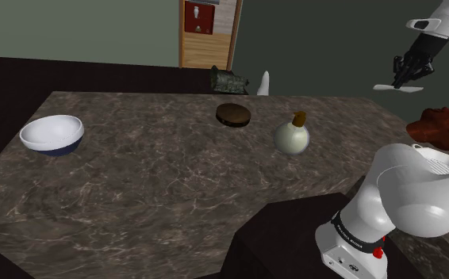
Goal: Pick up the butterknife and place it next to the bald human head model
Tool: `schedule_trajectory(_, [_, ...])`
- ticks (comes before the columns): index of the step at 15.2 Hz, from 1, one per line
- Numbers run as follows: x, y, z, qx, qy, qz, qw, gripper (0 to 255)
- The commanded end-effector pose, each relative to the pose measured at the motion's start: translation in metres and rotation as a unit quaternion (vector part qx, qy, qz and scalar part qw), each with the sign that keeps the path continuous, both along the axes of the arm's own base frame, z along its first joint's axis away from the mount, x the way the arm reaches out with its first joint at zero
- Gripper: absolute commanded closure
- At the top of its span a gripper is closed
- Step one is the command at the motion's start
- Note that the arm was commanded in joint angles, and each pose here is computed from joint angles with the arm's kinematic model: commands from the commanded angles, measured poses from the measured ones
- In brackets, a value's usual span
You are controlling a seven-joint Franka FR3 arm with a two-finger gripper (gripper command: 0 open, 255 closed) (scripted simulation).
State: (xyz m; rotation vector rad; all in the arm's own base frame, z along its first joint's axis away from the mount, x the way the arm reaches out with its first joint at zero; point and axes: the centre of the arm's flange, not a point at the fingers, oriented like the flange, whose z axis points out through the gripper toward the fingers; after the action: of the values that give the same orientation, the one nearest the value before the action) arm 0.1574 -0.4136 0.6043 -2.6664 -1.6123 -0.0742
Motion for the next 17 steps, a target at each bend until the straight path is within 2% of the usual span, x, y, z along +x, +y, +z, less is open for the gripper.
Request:
schedule_trajectory(1, [-0.003,-0.028,0.000,-0.001,0.001,0.000,1.0000,255])
schedule_trajectory(11, [-0.022,-0.161,0.000,-0.001,0.001,0.000,1.0000,255])
schedule_trajectory(17, [-0.022,-0.161,-0.032,-0.001,0.001,0.000,1.0000,255])
